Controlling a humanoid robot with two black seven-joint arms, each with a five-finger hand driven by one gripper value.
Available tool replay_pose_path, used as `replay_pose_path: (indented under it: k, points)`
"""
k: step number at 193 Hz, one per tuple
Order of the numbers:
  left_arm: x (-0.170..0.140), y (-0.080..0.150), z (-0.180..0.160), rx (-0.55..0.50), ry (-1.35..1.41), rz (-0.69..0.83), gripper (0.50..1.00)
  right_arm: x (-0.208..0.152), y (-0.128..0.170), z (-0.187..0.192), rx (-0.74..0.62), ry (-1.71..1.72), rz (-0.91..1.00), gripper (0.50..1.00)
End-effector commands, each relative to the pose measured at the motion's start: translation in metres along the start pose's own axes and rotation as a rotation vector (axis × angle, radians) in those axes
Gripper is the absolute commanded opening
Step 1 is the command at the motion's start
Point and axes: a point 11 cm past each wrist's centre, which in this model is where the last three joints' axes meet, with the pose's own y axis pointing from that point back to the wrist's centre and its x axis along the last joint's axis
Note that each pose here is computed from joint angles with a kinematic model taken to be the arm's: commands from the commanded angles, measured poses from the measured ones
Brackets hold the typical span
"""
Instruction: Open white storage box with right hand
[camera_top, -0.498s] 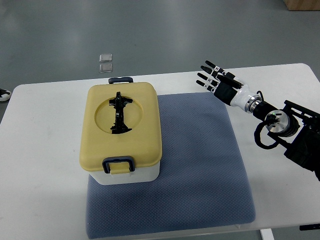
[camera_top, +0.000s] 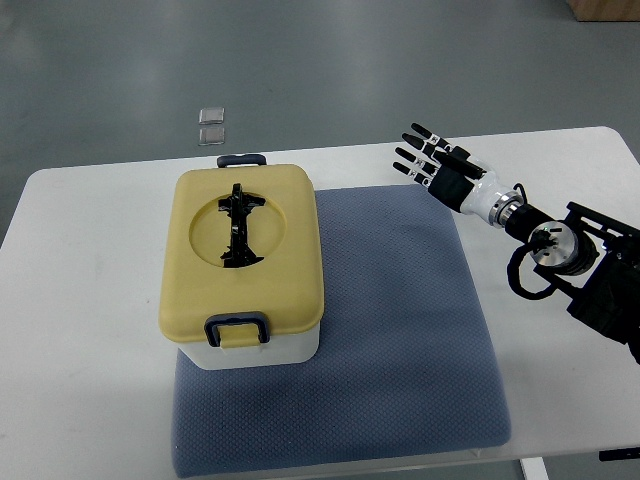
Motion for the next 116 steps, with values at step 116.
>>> replay_pose_path:
  k: [116]
  points:
    - [0.000, 0.001, 0.009, -0.016, -0.005, 0.000, 1.000, -0.003, 0.000, -0.013, 0.027, 0.021, -0.026, 0.930]
